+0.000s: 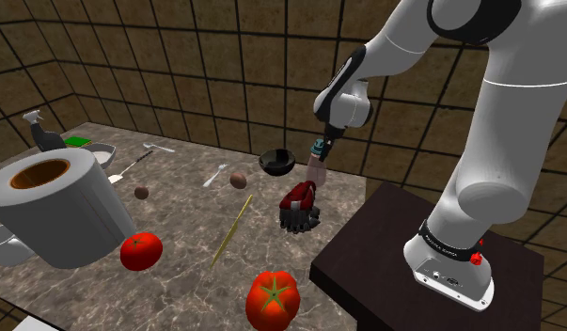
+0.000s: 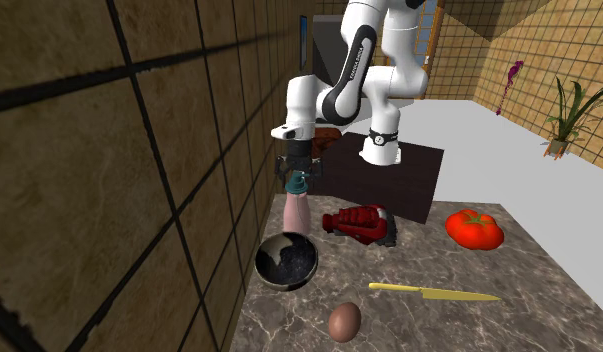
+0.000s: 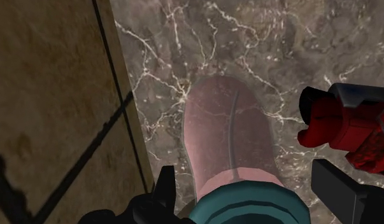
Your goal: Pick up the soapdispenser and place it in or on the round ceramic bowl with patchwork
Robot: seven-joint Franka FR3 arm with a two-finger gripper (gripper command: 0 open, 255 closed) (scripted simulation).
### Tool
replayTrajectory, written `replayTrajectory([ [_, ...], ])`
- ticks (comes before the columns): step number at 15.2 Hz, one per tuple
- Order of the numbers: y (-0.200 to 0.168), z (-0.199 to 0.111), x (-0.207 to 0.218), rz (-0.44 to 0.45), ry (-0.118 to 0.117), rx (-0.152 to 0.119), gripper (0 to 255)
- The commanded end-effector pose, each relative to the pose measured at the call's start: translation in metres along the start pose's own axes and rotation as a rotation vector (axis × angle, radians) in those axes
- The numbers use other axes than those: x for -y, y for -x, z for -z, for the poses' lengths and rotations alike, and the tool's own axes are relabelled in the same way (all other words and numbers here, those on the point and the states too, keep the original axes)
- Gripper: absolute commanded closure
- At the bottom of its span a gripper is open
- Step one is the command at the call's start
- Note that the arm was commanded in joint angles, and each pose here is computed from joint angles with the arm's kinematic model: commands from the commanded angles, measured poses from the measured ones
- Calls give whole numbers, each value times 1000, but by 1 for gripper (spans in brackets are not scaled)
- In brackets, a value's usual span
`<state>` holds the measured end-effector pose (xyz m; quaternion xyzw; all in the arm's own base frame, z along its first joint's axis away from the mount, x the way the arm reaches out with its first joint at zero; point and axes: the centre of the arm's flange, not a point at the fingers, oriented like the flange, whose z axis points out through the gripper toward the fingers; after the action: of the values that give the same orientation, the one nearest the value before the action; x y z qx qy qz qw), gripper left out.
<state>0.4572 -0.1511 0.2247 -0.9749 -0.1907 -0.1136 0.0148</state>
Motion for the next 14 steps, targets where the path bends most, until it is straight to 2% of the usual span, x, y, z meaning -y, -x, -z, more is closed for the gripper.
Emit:
replayTrajectory([
  [1,0,0,0,0,0,0,0],
  [3,0,0,0,0,0,0,0],
  [4,0,0,0,0,0,0,255],
  [14,-1,5,0,0,0,0,255],
])
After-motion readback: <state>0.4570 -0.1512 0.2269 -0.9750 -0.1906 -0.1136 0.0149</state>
